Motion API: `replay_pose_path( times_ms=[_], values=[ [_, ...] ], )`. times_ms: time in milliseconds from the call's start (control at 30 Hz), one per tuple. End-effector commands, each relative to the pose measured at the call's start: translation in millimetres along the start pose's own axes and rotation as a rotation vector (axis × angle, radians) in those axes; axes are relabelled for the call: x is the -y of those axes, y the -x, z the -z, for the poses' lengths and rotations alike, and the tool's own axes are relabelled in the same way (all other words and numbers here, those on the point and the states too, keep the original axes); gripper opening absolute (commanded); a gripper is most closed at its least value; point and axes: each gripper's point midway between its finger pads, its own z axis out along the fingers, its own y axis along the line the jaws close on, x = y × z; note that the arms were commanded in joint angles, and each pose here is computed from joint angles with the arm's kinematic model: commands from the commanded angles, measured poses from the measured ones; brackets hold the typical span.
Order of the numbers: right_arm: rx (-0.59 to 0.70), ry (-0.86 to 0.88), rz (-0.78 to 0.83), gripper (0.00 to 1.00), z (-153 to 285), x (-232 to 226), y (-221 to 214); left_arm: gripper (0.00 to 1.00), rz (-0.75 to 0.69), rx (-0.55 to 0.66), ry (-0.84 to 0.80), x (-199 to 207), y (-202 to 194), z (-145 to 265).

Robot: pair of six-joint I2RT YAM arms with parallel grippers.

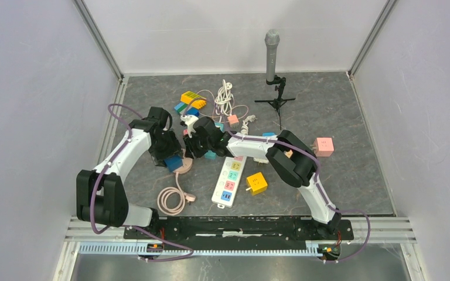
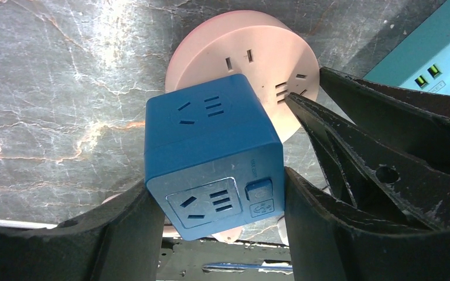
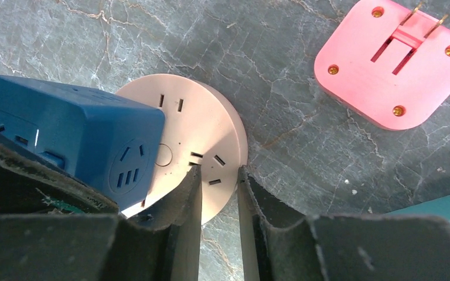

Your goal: Pull the plug off the socket

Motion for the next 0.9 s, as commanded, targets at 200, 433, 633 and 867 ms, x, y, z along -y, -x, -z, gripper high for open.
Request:
replay_pose_path(
  times_ms=[200,433,633,867],
  values=[
    [-0.468,-0.237,0.091,0.29,1,54,-168,0.22,-0.099,0.048,-0.314,64,7,60],
    [-0.460,-0.278,0.115,0.29,2,61,-161,0.22,-0.139,0.106,-0.189,42,19,61],
    [-0.457,-0.300,0.117,0.28,4,65,-161,0.21,-0.135,0.077,-0.259,52,11,63],
    [-0.407,-0.247,0.092,0.29,2,53,-147,0.22,-0.139,0.075,-0.359,67,9,67]
  ],
)
